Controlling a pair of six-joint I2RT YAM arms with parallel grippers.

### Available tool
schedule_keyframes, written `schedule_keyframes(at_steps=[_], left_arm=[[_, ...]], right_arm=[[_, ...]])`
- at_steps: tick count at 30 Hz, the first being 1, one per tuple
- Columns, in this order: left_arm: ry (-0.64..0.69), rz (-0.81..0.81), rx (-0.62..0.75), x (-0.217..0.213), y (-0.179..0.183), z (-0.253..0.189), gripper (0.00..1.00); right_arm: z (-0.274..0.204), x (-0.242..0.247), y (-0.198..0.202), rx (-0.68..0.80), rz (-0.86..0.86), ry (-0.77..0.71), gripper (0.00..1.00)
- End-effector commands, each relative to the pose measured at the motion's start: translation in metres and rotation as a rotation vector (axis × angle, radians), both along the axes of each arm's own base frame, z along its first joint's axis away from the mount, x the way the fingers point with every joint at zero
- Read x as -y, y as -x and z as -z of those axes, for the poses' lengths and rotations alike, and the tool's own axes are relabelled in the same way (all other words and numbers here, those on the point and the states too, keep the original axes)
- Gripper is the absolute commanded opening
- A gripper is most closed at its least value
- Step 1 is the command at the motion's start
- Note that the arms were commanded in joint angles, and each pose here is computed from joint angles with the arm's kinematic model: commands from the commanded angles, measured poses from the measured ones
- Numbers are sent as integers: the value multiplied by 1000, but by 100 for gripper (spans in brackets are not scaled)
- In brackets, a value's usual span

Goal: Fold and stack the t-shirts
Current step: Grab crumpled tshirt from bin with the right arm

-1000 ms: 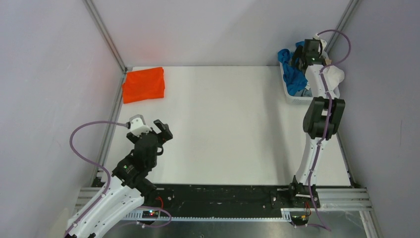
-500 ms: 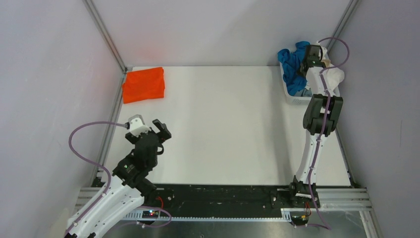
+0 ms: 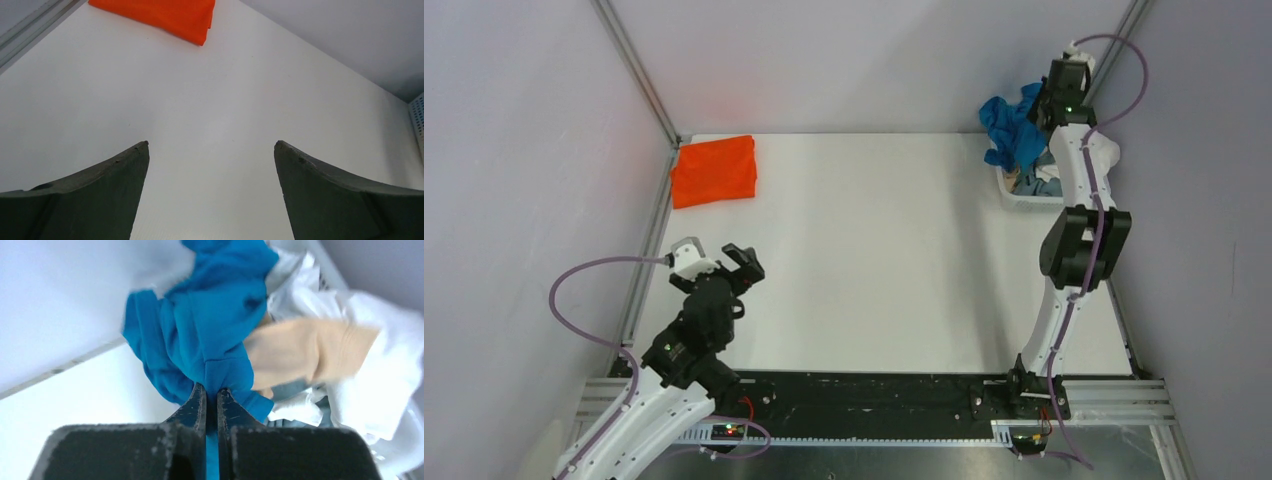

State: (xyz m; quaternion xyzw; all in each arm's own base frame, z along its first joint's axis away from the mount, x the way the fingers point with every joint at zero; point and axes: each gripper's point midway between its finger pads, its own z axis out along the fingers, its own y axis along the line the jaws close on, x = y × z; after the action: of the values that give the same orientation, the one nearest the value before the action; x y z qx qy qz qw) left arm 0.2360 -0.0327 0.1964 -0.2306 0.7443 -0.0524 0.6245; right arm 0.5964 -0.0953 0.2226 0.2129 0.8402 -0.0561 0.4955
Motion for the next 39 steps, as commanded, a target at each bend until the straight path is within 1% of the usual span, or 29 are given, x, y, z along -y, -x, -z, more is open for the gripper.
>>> schedule_keyframes(at_steps=[1,5,9,11,13,15,19,23,24,25,26,27,28,29,30,31,32,33,34,35,36,37,38,39], left_arm=[[26,6,51,-1,2,-9,98],[44,11,79,-3,5,-13,98],[51,13,90,-4,7,-14,98],[50,13,88,-4,7,-13,98],[48,13,85,-3,6,-12,98],[44,13,79,-3,6,-11,98],[36,14,71,-2,5,-10,98],[27,5,62,-3,4,-8,98],[25,3,60,-3,4,-8,98],[24,4,58,-3,3,-7,98],[21,4,54,-3,3,-6,98],[20,3,53,-3,3,-6,98],[17,1,50,-3,3,-6,98],[14,2,49,-3,2,-6,98],[11,0,46,-3,2,-6,98],[10,-1,45,-3,2,-5,98],[6,-2,41,-3,2,-5,98],[4,-3,38,-3,1,-4,98],[3,-4,38,-3,1,-4,98],[0,-6,35,-3,1,-4,98],[-1,-9,36,-4,1,-4,98],[-4,-10,33,-4,1,-3,98],[-7,-15,31,-5,1,-3,98],[-10,-19,31,-6,1,-3,98]], right_arm=[[-174,-18,33,350,-37,109,0],[-225,-23,50,470,-38,134,0],[-255,-29,60,542,-53,161,0],[-260,-26,63,547,-39,170,0],[-254,-20,63,530,-19,176,0],[-240,-8,62,493,9,166,0],[-197,32,62,380,108,150,0],[-119,68,65,206,183,133,0],[-105,76,66,181,199,131,0],[-84,79,68,138,205,123,3],[-72,83,67,118,207,118,8],[-58,81,66,92,185,110,26],[-53,79,63,86,162,107,41],[-50,70,59,82,96,107,64],[-53,66,57,82,60,129,81],[-64,55,52,114,11,146,89],[-71,50,51,116,-37,207,97],[-89,36,47,167,-83,259,98],[-99,29,46,173,-136,349,99],[-110,7,43,215,-196,401,99],[-114,-1,41,208,-246,483,100],[-117,-21,37,229,-292,516,100],[-117,-29,34,217,-333,573,100],[-112,-43,28,216,-359,599,99]])
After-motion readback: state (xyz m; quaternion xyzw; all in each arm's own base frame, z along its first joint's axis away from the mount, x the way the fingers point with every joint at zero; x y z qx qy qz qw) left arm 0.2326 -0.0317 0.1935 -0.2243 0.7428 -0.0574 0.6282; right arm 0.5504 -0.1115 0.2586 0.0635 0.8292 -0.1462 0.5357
